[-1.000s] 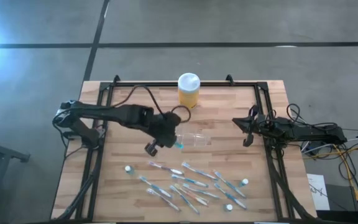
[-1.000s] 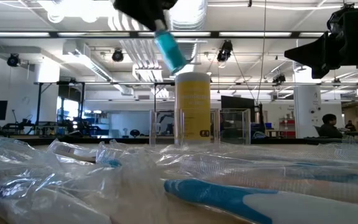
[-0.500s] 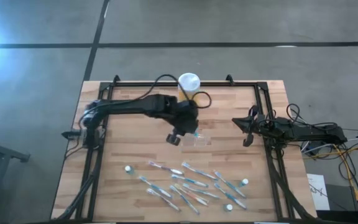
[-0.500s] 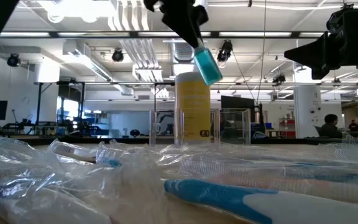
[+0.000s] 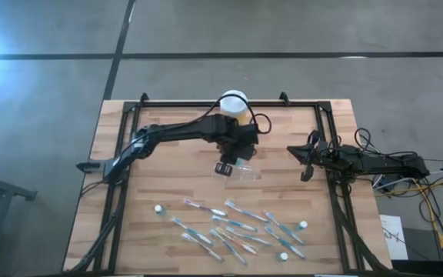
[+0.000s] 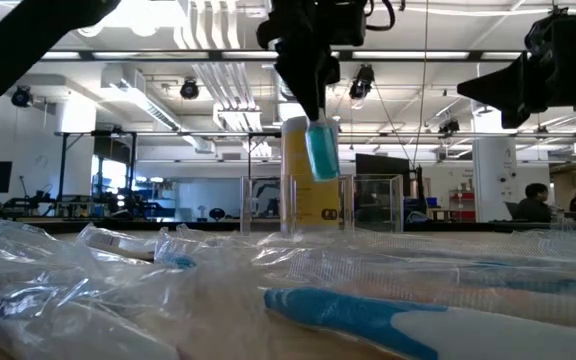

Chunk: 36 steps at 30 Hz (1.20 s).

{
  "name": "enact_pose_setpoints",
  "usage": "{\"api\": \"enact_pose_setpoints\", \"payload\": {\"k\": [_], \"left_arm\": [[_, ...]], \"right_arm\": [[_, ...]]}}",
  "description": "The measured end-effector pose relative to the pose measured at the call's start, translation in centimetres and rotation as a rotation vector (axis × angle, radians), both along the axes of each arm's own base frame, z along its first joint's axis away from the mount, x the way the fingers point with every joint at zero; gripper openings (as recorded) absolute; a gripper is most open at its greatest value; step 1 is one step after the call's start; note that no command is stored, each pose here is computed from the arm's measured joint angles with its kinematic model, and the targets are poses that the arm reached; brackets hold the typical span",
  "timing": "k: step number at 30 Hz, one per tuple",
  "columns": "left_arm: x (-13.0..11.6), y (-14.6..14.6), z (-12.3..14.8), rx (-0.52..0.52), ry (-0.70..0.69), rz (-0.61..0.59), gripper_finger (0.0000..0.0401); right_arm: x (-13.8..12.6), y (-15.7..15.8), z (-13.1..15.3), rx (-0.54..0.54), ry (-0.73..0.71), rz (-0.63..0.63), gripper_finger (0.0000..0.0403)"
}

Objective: Pick & Place toothbrushing station
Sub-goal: Put the mouthwash bottle into the transparent organizer

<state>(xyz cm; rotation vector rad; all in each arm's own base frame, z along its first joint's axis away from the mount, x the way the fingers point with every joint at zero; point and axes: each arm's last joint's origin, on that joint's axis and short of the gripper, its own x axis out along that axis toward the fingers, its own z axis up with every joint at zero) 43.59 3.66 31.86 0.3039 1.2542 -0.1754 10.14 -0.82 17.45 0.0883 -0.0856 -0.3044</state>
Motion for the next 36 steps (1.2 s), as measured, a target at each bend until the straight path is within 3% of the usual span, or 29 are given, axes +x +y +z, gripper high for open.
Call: {"api": "enact_pose_setpoints", "payload": {"k": [15,23,36], "left_arm": [[-0.5,0.9,-2.6,0.003,0.109,0.036,0.0101],[0.0,1.5,-3.7,0.006,0.083,0.053,0.0101],[-0.2,2.4,-6.8,0.039,0.153,0.087,0.0101]], "right_arm": [[0.0,0.0,0.0,0.002,-0.003,0.0,0.0008],[0.0,0.0,0.0,0.002,-0.003,0.001,0.0008],[0.0,0.0,0.0,0.001,-0.003,0.0,0.0008]]}}
